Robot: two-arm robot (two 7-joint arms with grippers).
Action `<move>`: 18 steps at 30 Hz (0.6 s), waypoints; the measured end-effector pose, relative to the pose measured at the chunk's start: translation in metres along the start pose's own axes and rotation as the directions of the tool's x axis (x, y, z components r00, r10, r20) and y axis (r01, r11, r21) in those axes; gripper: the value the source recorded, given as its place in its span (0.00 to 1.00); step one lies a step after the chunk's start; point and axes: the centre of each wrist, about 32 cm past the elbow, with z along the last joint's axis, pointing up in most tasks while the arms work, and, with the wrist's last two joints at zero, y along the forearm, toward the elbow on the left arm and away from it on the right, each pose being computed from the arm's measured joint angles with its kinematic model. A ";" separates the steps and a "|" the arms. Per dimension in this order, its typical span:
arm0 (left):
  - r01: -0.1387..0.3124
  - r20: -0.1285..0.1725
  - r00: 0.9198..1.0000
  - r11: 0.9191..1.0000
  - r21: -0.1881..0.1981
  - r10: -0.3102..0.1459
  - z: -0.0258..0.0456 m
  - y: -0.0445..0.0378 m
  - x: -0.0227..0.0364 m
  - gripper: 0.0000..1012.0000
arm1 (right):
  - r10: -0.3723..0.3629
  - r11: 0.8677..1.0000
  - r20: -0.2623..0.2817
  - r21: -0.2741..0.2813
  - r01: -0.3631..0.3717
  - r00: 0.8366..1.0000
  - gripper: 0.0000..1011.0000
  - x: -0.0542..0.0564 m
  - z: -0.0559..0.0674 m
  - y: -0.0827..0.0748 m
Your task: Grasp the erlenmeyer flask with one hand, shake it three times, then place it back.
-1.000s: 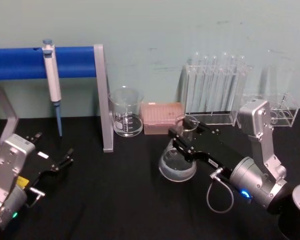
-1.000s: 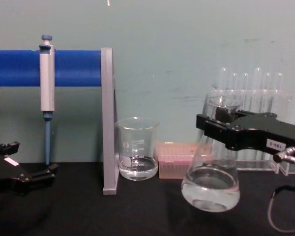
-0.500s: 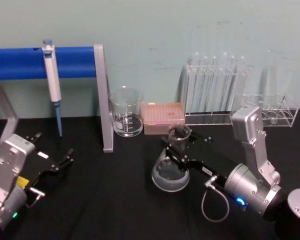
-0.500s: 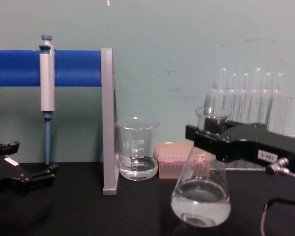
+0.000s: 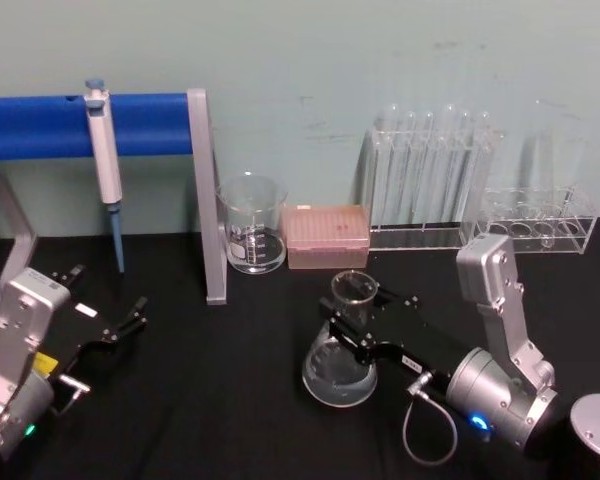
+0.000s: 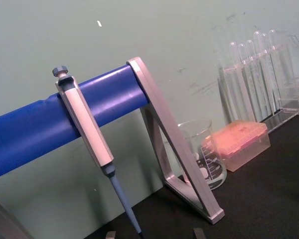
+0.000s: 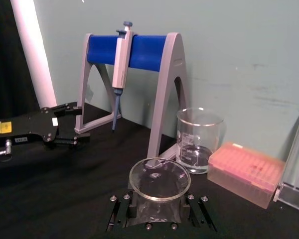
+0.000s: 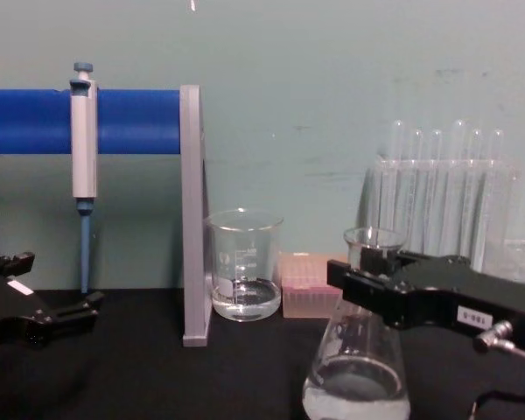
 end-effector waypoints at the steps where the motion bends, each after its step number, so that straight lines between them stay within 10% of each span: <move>1: 0.000 0.000 1.000 1.000 0.000 0.000 0.0000 0.0000 0.0000 0.99 | 0.001 1.000 0.000 -0.002 -0.001 1.000 0.45 0.000 -0.001 0.000; 18: 0.000 0.000 1.000 1.000 0.000 0.000 0.0000 0.0000 0.0000 0.99 | 0.016 1.000 -0.003 -0.027 -0.016 1.000 0.45 0.001 -0.015 0.001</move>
